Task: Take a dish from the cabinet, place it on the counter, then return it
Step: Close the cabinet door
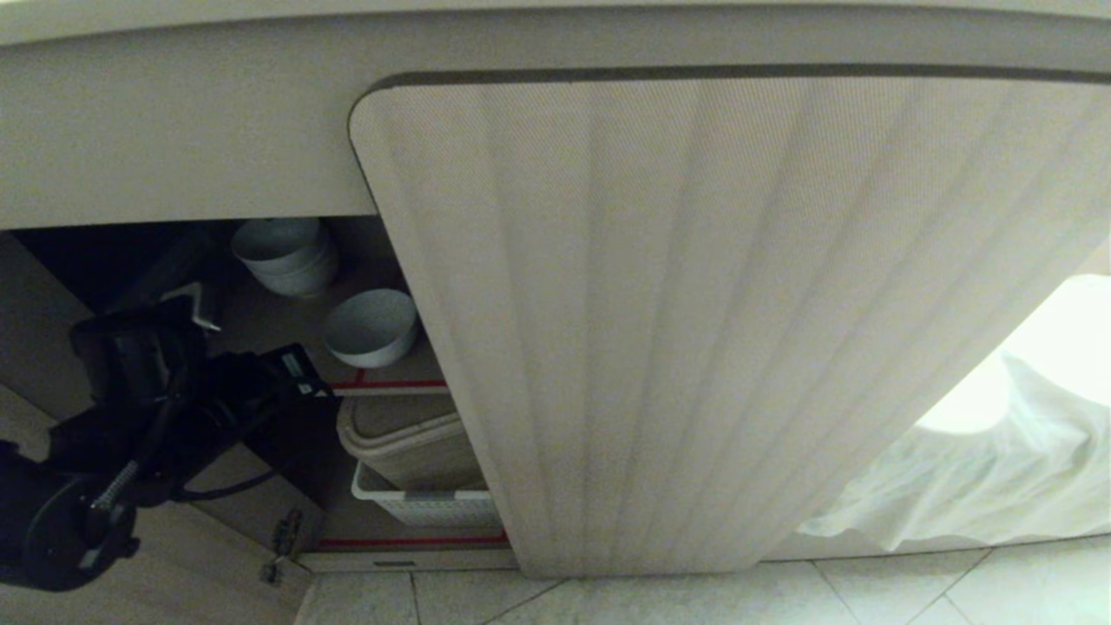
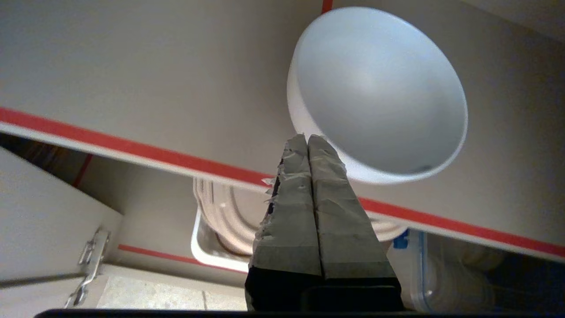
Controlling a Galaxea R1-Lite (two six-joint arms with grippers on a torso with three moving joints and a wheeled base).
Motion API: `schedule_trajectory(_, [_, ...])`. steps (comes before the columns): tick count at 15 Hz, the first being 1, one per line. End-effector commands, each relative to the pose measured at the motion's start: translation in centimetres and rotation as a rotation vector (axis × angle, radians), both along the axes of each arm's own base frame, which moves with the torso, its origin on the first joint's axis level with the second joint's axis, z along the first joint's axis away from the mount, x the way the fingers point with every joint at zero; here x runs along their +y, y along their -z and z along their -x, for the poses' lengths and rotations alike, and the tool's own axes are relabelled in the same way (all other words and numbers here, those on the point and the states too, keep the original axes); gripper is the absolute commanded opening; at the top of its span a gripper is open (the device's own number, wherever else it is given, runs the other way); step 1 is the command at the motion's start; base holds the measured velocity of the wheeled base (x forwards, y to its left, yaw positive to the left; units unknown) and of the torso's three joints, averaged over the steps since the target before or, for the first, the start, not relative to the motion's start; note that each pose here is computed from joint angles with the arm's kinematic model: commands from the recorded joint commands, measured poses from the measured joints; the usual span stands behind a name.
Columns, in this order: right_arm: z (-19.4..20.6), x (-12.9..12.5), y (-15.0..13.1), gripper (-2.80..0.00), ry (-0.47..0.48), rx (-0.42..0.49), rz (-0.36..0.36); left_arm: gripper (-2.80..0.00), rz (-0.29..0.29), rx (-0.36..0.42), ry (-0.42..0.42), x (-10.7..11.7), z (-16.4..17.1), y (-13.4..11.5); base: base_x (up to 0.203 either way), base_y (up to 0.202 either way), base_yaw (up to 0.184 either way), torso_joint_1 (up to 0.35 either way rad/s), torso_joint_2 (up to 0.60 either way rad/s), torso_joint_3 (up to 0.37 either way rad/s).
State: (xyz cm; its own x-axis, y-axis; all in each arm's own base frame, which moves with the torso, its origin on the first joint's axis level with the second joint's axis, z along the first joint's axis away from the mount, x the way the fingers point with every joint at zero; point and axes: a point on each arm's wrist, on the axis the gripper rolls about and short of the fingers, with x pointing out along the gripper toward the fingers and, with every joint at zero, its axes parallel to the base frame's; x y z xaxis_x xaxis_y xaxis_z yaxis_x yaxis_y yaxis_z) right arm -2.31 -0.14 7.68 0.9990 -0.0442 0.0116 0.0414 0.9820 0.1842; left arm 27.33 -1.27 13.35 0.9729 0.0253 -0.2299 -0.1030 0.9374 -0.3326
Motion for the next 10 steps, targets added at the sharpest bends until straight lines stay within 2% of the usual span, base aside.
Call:
schedule_trajectory(1, [0.0,0.0,0.0,-2.80,0.000,0.001,-0.001,-2.80,0.003,-0.020,-0.001,0.0,1.0,-0.5,0.000,0.000,0.000,0.000,0.00,0.000])
schedule_trajectory(10, [0.0,0.0,0.0,-2.80,0.000,0.001,-0.001,-2.80,0.001,0.002,-0.002,0.3,6.1,-0.2,0.000,0.000,0.000,0.000,0.00,0.000])
